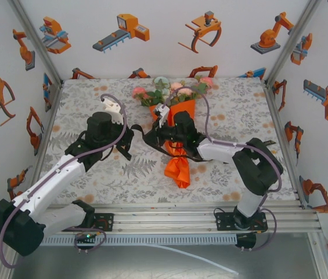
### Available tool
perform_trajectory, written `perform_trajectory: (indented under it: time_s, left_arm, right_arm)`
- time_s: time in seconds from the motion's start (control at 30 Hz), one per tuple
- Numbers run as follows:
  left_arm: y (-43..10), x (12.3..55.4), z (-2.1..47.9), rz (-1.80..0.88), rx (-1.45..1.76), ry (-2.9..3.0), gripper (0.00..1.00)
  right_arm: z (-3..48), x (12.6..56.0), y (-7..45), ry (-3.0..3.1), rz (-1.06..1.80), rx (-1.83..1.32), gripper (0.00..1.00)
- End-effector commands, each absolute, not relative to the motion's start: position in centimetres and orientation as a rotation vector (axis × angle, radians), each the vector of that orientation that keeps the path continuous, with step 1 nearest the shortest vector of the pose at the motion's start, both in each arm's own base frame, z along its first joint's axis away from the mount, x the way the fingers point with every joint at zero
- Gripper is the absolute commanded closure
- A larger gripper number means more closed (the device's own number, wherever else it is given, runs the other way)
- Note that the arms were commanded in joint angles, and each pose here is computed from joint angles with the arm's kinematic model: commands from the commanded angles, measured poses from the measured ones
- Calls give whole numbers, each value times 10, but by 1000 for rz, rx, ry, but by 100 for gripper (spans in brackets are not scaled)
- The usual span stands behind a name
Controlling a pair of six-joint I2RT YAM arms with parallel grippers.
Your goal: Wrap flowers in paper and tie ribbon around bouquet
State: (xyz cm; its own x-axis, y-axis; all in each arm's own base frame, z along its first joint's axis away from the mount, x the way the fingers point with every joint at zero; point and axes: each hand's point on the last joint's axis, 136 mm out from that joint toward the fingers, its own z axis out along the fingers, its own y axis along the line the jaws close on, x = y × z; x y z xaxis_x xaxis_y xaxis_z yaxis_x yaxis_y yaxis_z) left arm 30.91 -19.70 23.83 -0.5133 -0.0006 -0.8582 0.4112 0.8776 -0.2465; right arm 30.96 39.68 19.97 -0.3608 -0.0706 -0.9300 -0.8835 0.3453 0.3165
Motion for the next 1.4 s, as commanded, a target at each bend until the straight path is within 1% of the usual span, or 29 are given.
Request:
perform_trajectory:
  time_s: [0.0, 0.03, 0.1, 0.23, 0.4, 0.53, 0.63, 0.7, 0.8, 0.9, 1.0, 1.13, 1.3, 1.37]
  left_arm:
    - [-189, 308, 236, -490, 285, 2053, 76]
    - [-192, 306, 237, -515, 296, 2043, 68]
    - [-190, 302, 238, -523, 290, 2034, 60]
    - [-168, 298, 245, -479, 186, 2007, 55]
    - [-174, 289, 269, -759, 87, 1911, 45]
    - [-179, 300, 257, -884, -67, 1969, 44]
    - [-192, 312, 253, -1059, -229, 1993, 43]
    - [-196, 320, 245, -1130, -394, 2015, 40]
    - [-203, 325, 235, -1129, -490, 2039, 37]
    - [-206, 325, 228, -1018, -482, 2092, 37]
    - [-206, 327, 222, -971, -476, 2107, 38]
    - [-209, 330, 219, -980, -485, 2108, 48]
    - [-215, 334, 223, -1009, -480, 2101, 66]
    - [-218, 335, 222, -1022, -476, 2109, 80]
  right_arm:
    - [237, 301, 390, 1577, 1156, -864, 100]
    - [236, 299, 390, 1577, 1162, -868, 100]
    - [236, 298, 389, 1576, 1167, -875, 100]
    - [236, 300, 385, 1582, 1158, -863, 100]
    - [235, 303, 380, 1590, 1149, -854, 100]
    - [235, 301, 380, 1588, 1159, -861, 100]
    - [236, 300, 381, 1587, 1164, -862, 100]
    - [235, 300, 381, 1590, 1166, -861, 100]
    - [233, 300, 381, 1595, 1172, -863, 100]
    - [232, 299, 382, 1597, 1180, -868, 100]
    - [232, 298, 382, 1596, 1184, -875, 100]
    - [230, 295, 384, 1601, 1200, -892, 100]
    - [228, 296, 384, 1611, 1205, -889, 100]
    - [228, 298, 384, 1623, 1199, -876, 100]
